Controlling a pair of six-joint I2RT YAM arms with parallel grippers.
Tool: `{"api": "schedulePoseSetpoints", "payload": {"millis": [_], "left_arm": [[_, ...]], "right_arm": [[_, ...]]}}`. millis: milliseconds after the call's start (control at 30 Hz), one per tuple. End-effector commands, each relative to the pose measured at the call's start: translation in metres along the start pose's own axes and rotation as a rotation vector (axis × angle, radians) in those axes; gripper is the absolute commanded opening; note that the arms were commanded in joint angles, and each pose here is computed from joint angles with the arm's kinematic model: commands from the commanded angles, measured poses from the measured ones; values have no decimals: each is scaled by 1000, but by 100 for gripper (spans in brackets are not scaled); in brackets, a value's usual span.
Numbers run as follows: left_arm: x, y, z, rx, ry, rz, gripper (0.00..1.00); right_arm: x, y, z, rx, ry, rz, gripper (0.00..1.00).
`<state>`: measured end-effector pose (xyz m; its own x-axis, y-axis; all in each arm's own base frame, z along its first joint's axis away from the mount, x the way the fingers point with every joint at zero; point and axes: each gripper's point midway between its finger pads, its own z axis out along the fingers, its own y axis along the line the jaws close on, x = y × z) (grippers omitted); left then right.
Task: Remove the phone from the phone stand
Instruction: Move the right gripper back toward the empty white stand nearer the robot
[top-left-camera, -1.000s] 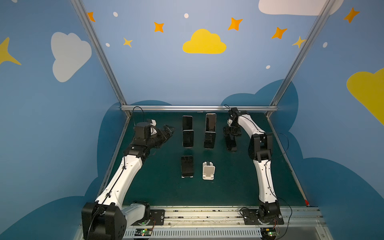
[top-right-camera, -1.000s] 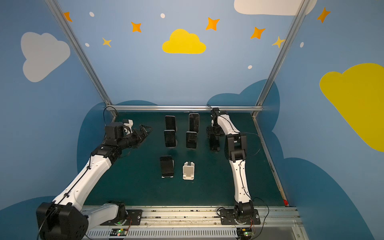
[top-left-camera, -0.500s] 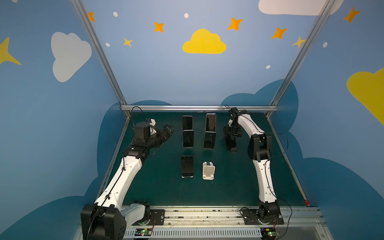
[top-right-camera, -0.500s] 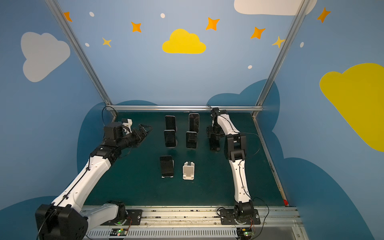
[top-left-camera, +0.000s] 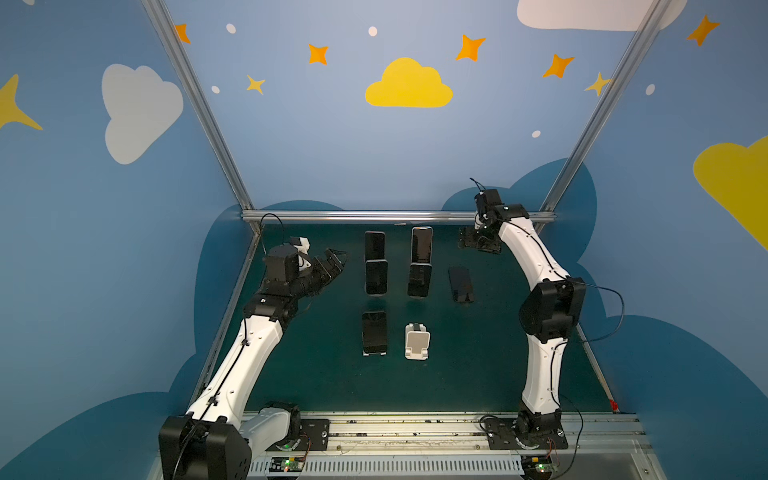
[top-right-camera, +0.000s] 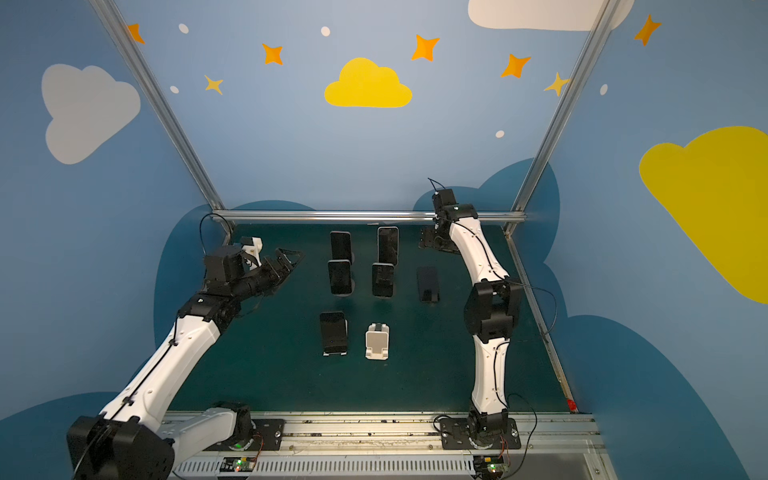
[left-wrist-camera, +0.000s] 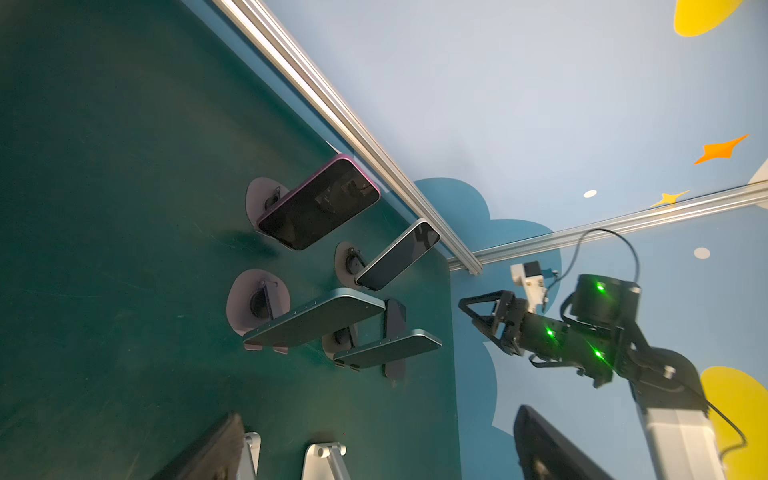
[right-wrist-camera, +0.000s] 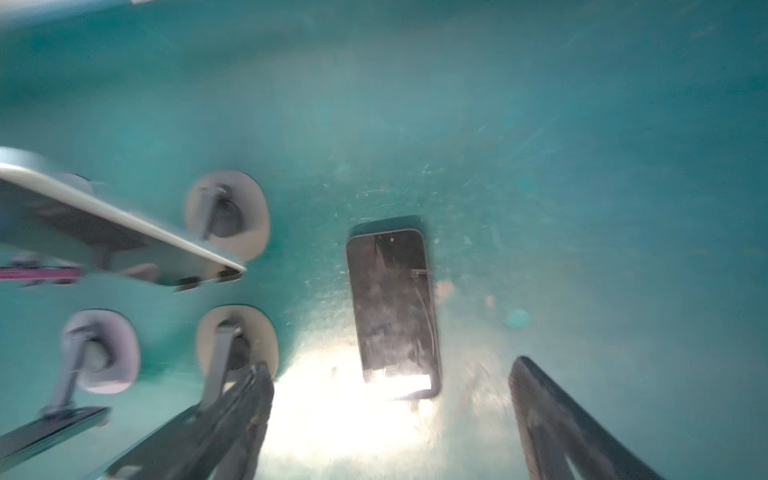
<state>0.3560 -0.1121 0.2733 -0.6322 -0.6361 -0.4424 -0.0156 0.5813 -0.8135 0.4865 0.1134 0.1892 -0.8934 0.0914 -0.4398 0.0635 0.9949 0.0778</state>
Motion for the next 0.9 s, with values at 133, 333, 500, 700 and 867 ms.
{"api": "schedulePoseSetpoints", "payload": {"millis": [133,333,500,700,867], "left_arm": [[-7,-7,-10,18,-49,3,100],[-4,-12,-12,38,-46,-5,100],[9,-17,-5,43,-3,13,100],[28,-21,5,46,59,35,100],[36,-24,9,43,86,50,100]], "right_arm": [[29,2,-40,14,-112,42,90],[84,5,-77,-4,-195,24,90],[143,11,-107,-70,-236,14,90],[215,38,-113,-216,-239,3,90],[257,78,-115,-293,-207,-13,90]]}}
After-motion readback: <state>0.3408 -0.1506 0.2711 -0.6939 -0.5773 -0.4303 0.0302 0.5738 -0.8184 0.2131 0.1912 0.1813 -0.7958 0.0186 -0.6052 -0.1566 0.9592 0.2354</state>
